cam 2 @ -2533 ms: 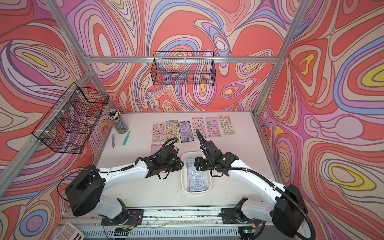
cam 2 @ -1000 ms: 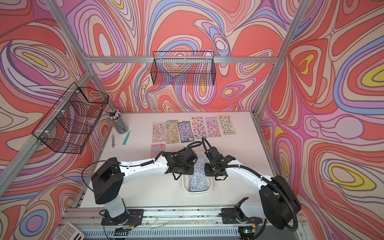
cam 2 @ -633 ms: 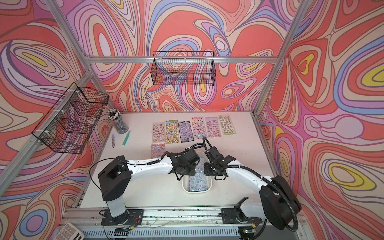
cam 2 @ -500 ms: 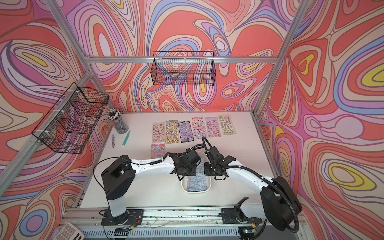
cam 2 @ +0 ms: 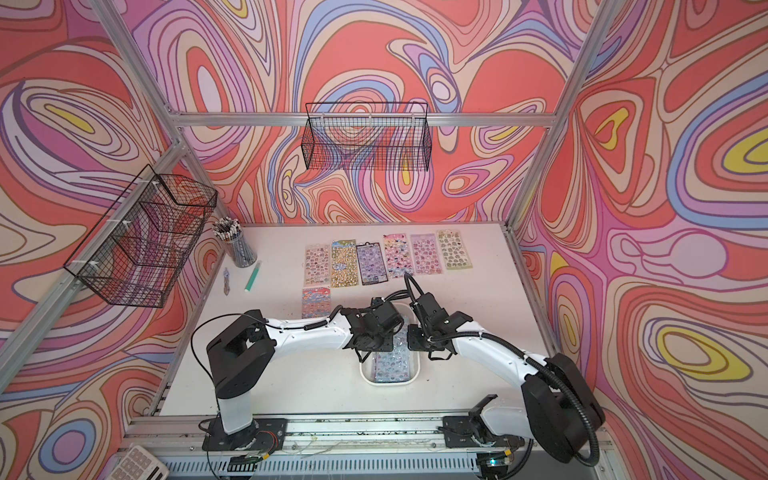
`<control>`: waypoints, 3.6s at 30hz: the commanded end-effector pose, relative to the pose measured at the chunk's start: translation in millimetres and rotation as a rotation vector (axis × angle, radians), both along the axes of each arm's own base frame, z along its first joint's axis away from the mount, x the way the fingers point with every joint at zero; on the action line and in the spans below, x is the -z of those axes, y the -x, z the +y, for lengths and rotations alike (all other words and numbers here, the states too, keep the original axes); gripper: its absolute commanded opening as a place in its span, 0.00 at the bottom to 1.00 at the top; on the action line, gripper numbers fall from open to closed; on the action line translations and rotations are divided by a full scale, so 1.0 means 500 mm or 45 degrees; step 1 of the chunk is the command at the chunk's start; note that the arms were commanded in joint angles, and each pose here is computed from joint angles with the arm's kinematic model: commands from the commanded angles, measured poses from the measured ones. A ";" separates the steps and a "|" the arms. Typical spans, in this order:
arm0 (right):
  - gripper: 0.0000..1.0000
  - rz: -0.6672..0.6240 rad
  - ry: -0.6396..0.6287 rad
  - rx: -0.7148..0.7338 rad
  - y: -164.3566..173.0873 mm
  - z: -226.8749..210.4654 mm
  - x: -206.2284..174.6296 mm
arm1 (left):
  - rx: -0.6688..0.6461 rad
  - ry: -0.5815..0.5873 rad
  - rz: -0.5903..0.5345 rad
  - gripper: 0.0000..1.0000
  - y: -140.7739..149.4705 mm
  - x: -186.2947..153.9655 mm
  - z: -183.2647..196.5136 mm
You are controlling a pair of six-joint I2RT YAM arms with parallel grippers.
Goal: Take the stickers out of the storage box
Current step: Pick up the sticker from the storage box, then place the sticker at the center of the board.
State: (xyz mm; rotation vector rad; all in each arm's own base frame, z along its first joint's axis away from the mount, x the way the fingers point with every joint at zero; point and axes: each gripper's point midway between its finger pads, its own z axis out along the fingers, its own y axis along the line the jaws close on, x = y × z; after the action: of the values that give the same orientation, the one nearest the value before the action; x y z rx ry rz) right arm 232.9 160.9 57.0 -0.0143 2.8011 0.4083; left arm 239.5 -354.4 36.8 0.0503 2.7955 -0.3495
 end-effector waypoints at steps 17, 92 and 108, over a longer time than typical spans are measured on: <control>0.07 -0.011 -0.031 0.012 0.001 0.002 -0.007 | -0.058 0.033 0.065 0.27 0.017 0.053 0.004; 0.02 -0.108 -0.127 -0.108 -0.048 0.004 -0.062 | -0.086 0.275 -0.268 0.00 -0.392 -0.293 0.619; 0.01 -0.070 -0.151 -0.139 -0.041 0.015 -0.048 | -0.097 0.091 -0.193 0.00 -0.521 -0.209 0.747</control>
State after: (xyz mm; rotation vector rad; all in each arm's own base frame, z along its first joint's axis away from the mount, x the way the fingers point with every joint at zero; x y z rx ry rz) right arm 250.8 164.8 80.6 -0.1319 2.7405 0.5650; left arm 505.1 4.3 154.0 -0.0547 2.5750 -0.4382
